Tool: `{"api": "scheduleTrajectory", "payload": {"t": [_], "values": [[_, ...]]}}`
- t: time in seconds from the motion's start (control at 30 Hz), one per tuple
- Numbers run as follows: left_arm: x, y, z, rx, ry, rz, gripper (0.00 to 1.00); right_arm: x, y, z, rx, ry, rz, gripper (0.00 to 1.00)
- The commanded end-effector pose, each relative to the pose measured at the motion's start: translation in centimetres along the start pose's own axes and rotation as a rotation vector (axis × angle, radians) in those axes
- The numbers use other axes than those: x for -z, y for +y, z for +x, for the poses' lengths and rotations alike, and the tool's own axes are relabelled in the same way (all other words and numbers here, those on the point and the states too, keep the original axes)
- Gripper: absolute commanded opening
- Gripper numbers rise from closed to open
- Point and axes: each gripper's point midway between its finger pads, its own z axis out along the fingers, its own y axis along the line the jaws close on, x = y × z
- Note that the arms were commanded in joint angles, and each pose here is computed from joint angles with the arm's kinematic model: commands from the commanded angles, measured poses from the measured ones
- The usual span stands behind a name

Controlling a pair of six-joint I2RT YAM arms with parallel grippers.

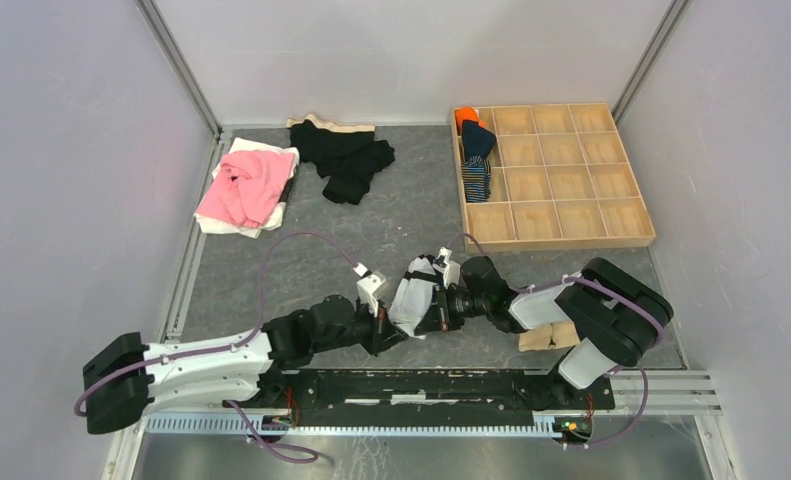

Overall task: Roll the underwear
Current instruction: Roll the underwear to the center of the board.

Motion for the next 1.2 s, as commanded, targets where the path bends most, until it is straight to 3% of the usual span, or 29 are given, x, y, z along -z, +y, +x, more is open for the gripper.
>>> {"api": "scheduleTrajectory", "payload": {"t": [0.0,0.3,0.77,1.17], "values": [[-1.5,-1.5,-1.4,-0.060,-0.079,0.057,0.02,0.1,-2.6,1.5,-0.042,0.044,0.103,0.02],[-4.0,1.5,-2.2,0.015,-0.192,-0.082,0.02,0.1,-2.7,1.7,-0.040,0.053,0.103,0.02],[-5.4,6.4,-0.9,0.020,-0.209,-0.298,0.02,0.2,-3.1,1.8,-0.026,0.066,0.121,0.04],[-6.1,8.5,1.0,-0.001,-0.143,-0.381,0.02,1.3,-3.0,1.4,0.021,0.042,0.163,0.26]]}}
